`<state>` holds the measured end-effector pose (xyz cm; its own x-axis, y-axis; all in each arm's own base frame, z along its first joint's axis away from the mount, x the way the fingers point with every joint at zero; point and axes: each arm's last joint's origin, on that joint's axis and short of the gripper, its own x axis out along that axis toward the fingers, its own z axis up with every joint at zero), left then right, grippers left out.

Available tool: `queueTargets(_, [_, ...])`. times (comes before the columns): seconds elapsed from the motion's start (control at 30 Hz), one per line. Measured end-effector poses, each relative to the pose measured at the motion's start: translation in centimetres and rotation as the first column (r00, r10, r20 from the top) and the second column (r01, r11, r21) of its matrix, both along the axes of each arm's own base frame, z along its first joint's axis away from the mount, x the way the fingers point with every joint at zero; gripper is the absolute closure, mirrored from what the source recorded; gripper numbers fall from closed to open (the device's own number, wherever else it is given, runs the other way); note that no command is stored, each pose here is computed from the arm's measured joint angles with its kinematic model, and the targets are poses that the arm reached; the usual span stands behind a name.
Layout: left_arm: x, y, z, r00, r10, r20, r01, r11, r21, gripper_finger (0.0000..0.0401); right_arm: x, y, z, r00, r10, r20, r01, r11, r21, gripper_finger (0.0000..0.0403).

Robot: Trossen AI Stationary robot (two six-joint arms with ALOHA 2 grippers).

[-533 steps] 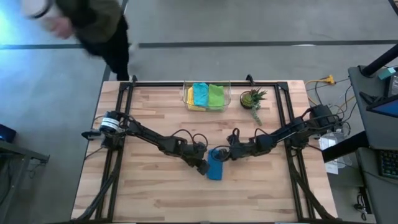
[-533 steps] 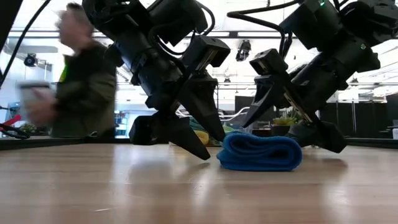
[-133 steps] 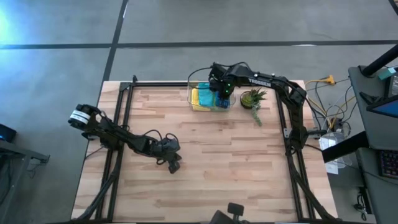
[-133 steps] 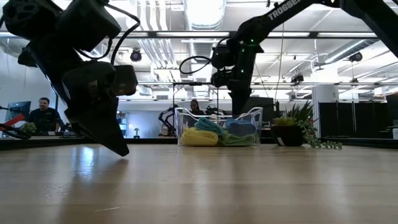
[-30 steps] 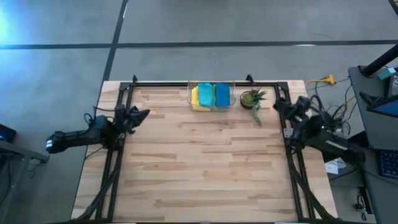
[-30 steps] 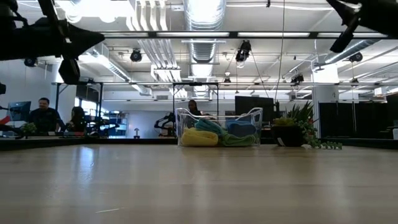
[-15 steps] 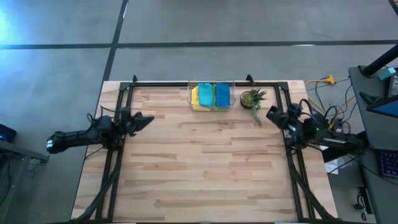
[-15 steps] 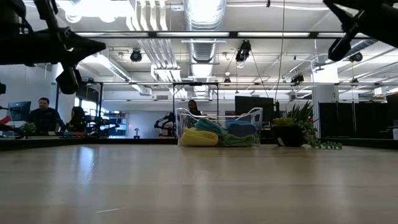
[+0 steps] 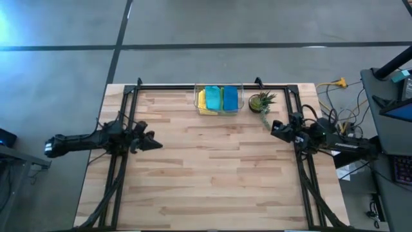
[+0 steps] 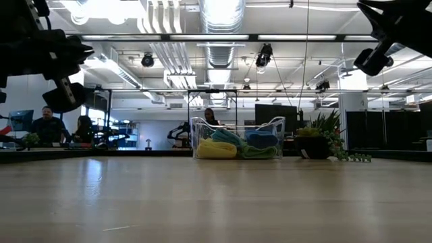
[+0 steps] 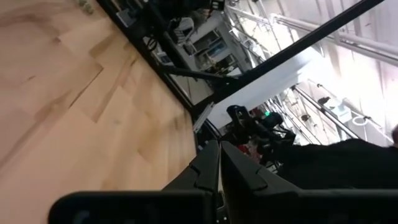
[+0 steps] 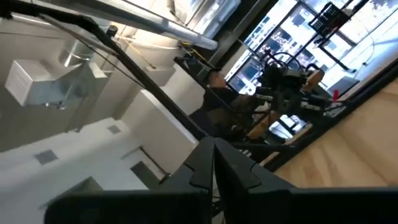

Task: Fold microfiber towels
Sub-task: Return to Home Position

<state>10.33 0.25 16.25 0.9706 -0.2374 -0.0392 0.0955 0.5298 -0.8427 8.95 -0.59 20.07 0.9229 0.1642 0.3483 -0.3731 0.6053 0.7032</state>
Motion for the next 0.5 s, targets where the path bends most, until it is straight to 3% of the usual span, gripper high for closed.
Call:
queueTargets(0.23, [0.20, 0.03, -0.29, 0.999, 0.000, -0.035, 0.000, 1.000, -0.004, 0.0401, 0.06, -0.01, -0.03, 1.000, -0.028, 0.008, 0.029, 0.997, -0.073, 0.0394])
queueTargets(0.5, [0.38, 0.05, -0.57, 0.998, 0.000, -0.066, 0.000, 1.000, -0.008, 0.0401, 0.06, -0.01, -0.04, 1.000, -0.029, 0.009, 0.029, 0.997, -0.075, 0.0394])
